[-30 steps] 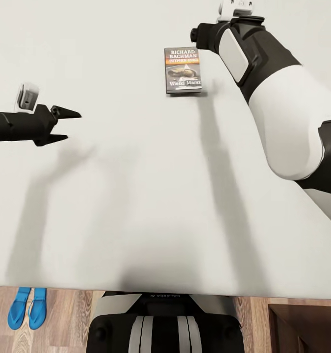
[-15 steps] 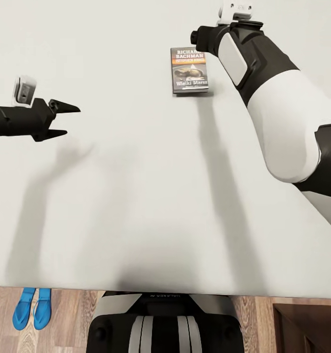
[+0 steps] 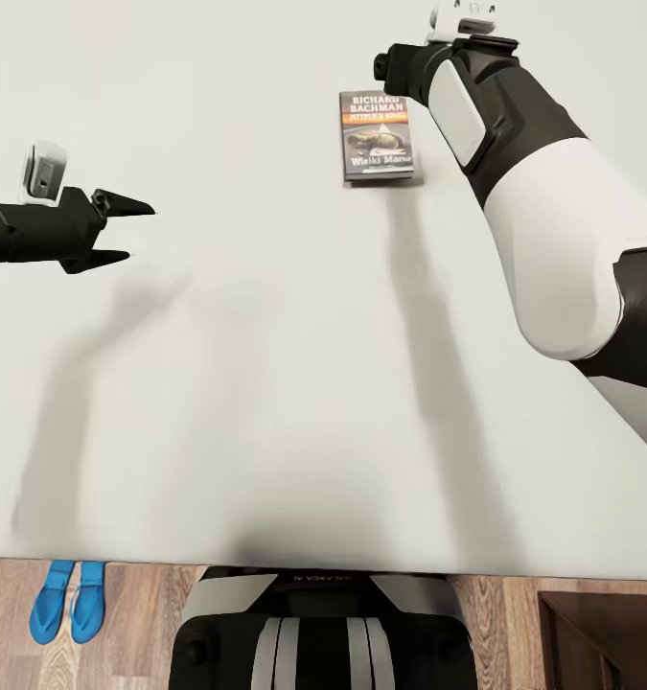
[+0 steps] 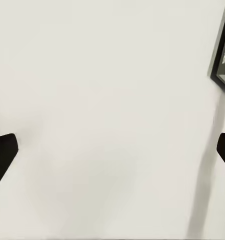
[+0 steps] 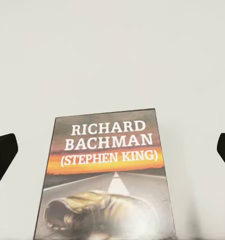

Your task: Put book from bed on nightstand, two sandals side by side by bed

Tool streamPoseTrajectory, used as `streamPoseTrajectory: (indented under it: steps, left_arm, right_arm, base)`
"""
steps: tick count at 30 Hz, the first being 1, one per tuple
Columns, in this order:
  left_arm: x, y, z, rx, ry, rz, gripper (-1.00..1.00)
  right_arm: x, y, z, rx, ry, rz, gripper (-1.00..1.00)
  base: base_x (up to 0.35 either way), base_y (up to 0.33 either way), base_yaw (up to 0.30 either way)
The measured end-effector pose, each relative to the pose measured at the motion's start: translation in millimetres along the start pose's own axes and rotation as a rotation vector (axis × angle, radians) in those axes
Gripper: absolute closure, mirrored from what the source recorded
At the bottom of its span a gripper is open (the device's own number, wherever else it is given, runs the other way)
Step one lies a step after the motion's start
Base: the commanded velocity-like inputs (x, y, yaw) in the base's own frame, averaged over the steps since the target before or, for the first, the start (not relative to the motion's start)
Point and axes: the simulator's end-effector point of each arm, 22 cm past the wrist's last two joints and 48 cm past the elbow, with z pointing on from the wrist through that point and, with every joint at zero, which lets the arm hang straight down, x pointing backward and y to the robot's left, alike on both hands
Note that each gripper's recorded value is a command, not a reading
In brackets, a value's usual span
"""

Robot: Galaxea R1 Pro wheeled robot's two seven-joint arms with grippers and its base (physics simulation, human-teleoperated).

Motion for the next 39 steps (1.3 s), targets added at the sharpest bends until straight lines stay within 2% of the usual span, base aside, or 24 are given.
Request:
streamPoseTrajectory:
  steps: [9, 12, 14, 16, 17, 24, 26, 32, 39]
  left_arm:
    - [-1, -1, -1.0, 0.003, -0.002, 0.0, -1.0]
    - [-6, -10, -3.9, 0.023, -0.009, 0.0, -1.0]
    - [-21, -34, -11.8, 0.067, -0.029, 0.007, -1.0]
    - [-26, -39, -14.1, 0.071, -0.038, 0.008, -1.0]
    - [-34, -46, -17.3, 0.068, -0.052, 0.006, -1.0]
    - [-39, -56, -15.4, 0.034, -0.047, 0.021, -1.0]
    - [-37, -59, -13.3, 0.031, -0.037, 0.025, -1.0]
    - [-34, -62, -10.9, 0.022, -0.023, 0.032, -1.0]
    - [-37, -62, -13.2, 0.021, -0.027, 0.033, -1.0]
  right_arm:
    - [1, -1, -0.9, 0.002, 0.01, 0.001, -1.0]
    - [2, -1, -0.6, 0.004, 0.01, 0.006, -1.0]
    - [1, -3, -0.5, 0.012, 0.012, 0.025, -1.0]
    - [1, -5, -0.4, 0.021, 0.012, 0.034, -1.0]
    - [1, -8, -0.6, 0.038, 0.014, 0.06, -1.0]
    - [0, -11, -1.1, 0.054, 0.019, 0.142, -1.0]
    - [1, -10, -1.2, 0.049, 0.019, 0.154, -1.0]
    - [11, 7, -0.3, -0.03, 0.029, 0.173, -1.0]
    - [19, 11, 0.2, -0.049, 0.045, 0.174, -1.0]
  base:
    - [-0.005, 0.018, -0.124]
    - [0.0, 0.0, -0.039]
    - [0.0, 0.0, -0.017]
    - [0.0, 0.0, -0.011]
    - [0.0, 0.0, -0.007]
    - [0.0, 0.0, -0.005]
    - [0.0, 0.0, -0.052]
    - [0.0, 0.0, -0.041]
    - [0.0, 0.0, -0.009]
